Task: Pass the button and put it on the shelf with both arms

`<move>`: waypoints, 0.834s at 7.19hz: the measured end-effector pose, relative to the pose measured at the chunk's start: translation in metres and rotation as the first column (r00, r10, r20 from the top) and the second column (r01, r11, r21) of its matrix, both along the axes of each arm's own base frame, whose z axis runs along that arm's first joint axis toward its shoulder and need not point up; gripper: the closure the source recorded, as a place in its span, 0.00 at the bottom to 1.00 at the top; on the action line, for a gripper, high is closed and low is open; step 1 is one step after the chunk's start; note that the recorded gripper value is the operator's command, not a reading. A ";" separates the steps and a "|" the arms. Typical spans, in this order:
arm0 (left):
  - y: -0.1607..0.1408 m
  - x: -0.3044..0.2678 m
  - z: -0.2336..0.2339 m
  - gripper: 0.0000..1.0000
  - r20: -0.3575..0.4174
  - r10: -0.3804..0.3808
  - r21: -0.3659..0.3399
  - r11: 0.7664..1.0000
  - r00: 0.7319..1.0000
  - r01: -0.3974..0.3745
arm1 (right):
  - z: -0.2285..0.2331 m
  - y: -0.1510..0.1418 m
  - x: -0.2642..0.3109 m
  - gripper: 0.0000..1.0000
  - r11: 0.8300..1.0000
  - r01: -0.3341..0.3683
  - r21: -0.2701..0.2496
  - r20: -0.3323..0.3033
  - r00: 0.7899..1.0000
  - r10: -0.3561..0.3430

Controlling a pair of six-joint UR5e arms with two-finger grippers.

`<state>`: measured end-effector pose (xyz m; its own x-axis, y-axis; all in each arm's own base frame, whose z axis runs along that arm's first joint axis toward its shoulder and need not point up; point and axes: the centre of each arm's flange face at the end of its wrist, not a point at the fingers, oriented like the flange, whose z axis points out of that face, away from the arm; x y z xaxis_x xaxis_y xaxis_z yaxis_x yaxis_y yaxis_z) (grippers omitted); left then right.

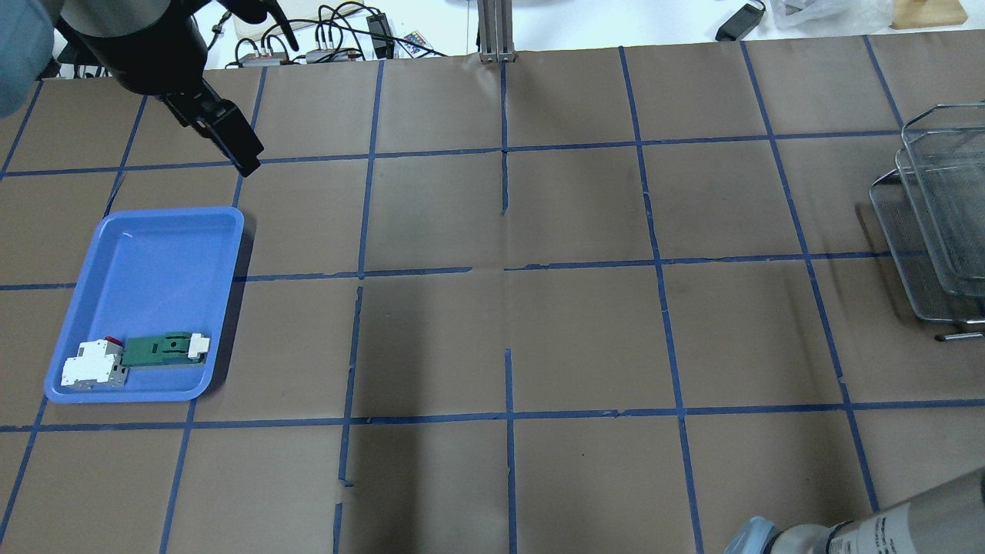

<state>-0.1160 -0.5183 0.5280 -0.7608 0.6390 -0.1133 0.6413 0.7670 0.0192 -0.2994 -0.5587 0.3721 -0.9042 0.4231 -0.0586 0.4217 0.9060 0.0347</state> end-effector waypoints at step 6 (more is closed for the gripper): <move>0.007 0.022 0.005 0.00 -0.024 0.446 -0.034 0.894 0.895 -0.446 | 0.065 -0.003 0.067 0.00 0.968 -0.241 -0.067 -0.091 0.968 0.234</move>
<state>-0.0937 -0.5109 0.5332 -0.9668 0.2275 -0.1167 0.2315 0.9726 -0.0225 -0.2328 -0.5616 0.4376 -0.9813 0.1926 -0.0039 0.1924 0.9792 -0.0645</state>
